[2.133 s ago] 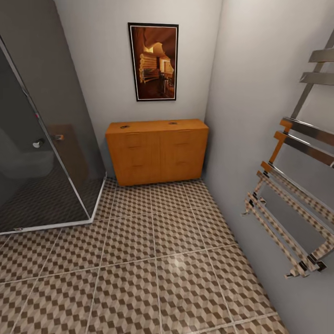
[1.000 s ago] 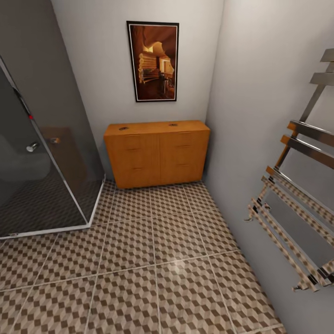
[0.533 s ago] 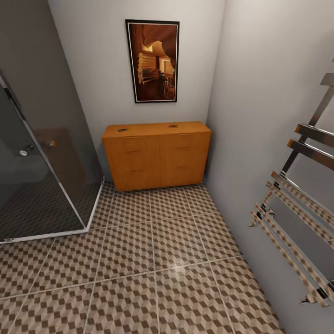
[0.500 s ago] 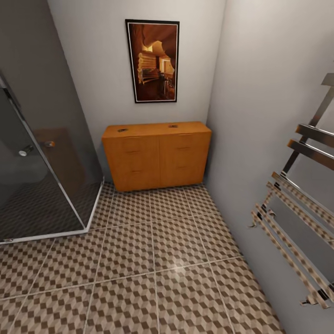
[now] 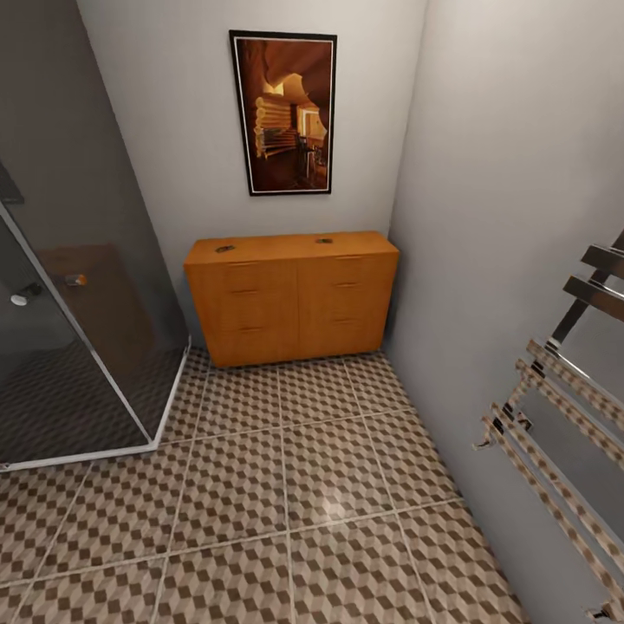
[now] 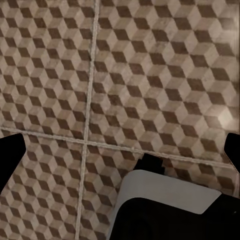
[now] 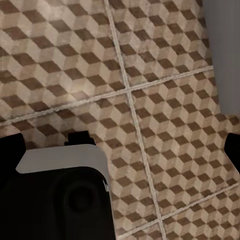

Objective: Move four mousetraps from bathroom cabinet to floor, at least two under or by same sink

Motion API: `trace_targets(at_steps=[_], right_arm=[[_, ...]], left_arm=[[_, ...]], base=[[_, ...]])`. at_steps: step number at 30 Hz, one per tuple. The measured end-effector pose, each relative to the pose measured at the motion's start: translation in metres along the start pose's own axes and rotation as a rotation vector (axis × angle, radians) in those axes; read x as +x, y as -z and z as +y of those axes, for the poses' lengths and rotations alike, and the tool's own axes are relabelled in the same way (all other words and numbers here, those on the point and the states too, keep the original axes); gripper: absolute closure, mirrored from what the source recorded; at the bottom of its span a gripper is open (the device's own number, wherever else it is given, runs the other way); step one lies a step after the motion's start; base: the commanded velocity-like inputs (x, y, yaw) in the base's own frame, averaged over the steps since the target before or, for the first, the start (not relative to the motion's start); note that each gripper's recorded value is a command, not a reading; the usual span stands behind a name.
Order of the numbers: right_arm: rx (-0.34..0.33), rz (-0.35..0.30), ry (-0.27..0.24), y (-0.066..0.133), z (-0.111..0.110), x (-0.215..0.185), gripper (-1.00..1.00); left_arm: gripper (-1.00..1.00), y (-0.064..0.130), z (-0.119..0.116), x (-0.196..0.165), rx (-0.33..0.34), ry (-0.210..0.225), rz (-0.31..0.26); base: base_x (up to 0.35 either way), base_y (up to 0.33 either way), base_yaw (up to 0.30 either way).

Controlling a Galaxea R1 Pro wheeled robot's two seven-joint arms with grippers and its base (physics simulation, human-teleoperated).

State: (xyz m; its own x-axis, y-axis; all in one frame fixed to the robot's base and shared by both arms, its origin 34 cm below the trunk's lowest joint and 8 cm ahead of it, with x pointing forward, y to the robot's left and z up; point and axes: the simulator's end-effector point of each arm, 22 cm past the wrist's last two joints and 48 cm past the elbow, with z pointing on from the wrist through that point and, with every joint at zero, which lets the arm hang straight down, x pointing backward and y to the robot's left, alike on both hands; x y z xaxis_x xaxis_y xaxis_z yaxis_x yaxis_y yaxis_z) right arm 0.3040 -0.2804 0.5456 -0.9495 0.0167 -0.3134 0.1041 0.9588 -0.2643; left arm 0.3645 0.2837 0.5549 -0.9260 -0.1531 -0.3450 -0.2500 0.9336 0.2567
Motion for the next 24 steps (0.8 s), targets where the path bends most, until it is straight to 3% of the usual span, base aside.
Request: trace_targets(at_steps=[24], right_arm=[[0.0, -0.001, 0.0, 0.0, 0.0003, -0.0002, -1.0]], left_arm=[[-1.0, -0.0002, 0.0008, -0.0004, -0.001, 0.0, -0.001]], base=[[0.278, 0.0, 0.0]])
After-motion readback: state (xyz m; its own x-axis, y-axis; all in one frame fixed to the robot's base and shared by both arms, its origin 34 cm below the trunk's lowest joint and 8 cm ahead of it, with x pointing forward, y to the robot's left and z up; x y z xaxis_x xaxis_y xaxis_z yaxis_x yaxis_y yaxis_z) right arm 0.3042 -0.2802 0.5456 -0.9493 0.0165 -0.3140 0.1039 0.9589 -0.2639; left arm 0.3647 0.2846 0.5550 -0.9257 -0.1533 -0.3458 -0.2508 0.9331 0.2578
